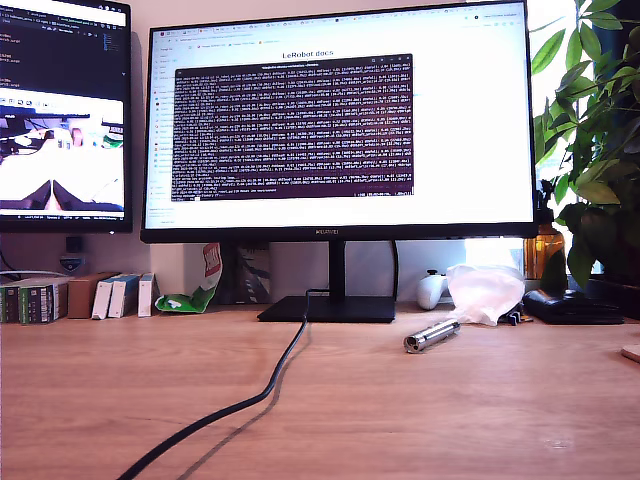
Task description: Pick the metallic laser pointer with your right arm, pass it to your left arm, then place it down to the left side of the table
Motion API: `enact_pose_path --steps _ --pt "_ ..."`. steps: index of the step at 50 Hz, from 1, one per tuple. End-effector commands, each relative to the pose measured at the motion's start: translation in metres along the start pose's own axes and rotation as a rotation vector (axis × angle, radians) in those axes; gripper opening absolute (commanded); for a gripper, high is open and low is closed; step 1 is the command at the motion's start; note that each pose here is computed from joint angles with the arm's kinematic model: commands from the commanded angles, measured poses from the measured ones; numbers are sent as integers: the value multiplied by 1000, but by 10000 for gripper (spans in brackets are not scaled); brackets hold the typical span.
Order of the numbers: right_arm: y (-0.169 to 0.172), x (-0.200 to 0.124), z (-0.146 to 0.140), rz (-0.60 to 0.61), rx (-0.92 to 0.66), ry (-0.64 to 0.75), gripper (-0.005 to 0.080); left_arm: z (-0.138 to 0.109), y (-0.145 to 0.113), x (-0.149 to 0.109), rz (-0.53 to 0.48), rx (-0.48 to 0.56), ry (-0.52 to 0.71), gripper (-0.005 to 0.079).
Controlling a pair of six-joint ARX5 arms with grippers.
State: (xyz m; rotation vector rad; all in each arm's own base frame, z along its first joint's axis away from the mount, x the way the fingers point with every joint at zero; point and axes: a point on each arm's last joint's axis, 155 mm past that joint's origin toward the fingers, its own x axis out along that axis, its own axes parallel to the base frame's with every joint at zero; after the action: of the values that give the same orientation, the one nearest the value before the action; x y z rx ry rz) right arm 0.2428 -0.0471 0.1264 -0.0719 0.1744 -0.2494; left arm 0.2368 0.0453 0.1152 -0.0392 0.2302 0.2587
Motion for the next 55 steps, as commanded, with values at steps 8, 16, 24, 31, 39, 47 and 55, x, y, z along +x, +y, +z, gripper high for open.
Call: enact_pose_path --steps 8,16,24,31,39,47,55 --pt "1 1 -2 4 1 -5 53 -15 0 4 0 9 28 -22" --pt "1 1 -2 4 1 -5 53 -15 0 4 0 9 29 -22" --pt "1 1 -2 4 1 -5 53 -15 0 4 0 9 29 -21" --pt "-2 1 -2 -16 -60 -3 53 -15 0 4 0 9 28 -22" --pt "-3 1 -2 -18 -59 -3 53 -15 0 4 -1 8 28 -22" --pt "3 1 -1 15 59 -5 53 -15 -11 3 -57 -124 33 -22" --pt "30 -2 0 160 271 9 53 -15 -30 1 -155 -269 53 -22"
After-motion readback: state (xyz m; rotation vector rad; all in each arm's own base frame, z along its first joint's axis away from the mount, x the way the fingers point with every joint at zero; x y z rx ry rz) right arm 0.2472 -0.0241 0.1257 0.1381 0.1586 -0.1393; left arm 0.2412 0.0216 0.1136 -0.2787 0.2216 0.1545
